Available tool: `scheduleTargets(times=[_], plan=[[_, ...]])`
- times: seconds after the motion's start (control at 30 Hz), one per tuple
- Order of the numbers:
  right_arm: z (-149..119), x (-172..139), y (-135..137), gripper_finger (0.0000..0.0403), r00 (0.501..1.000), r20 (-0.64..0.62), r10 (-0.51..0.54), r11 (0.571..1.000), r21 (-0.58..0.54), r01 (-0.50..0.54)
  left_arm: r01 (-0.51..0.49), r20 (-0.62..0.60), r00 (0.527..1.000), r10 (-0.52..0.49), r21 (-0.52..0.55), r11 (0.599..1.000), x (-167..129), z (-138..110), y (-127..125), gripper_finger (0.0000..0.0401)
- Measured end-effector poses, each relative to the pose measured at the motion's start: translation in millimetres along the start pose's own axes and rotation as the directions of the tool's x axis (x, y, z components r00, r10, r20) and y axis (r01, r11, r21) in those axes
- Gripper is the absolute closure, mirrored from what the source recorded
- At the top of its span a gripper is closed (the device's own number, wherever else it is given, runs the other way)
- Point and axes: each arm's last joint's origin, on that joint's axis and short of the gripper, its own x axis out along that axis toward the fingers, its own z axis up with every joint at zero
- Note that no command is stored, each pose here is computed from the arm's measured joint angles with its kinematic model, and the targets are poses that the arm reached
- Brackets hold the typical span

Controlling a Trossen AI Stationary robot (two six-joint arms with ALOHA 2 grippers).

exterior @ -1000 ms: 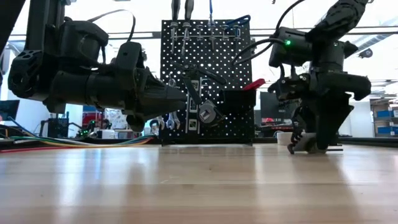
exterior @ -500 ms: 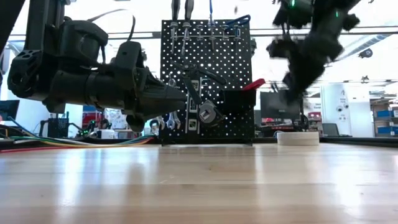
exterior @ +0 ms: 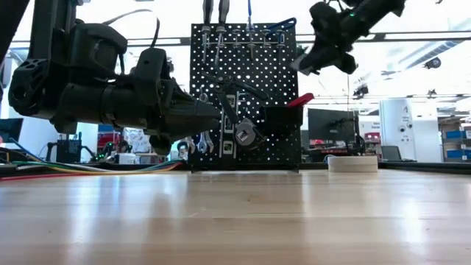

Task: Hang tools onto peg board
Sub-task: Put the black hex key set into the black tool bin on the peg board

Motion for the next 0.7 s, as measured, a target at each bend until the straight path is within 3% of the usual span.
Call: scheduleTargets(times=[0.23, 0.4, 0.7], plan=[[28.3, 39.4, -12.5, 0.0365, 0.997, -0.036, -0.067, 0.997, -0.032, 0.066, 0.014, -0.010, 1.000, -0.014, 0.002, 1.000, -1.1, -2.2, -3.8, 0.0285], [29.0, 62.6, -17.1, 0.0365, 0.979, -0.104, -0.176, 0.984, -0.053, 0.171, 0.035, -0.049, 0.998, -0.035, 0.012, 0.999, -4.0, -8.7, -11.2, 0.0285], [23.7, 40.8, -6.7, 0.0365, 0.947, -0.087, -0.311, 0.947, -0.108, 0.301, 0.056, -0.072, 0.996, -0.054, 0.036, 0.998, -6.4, -13.0, -17.2, 0.0285]])
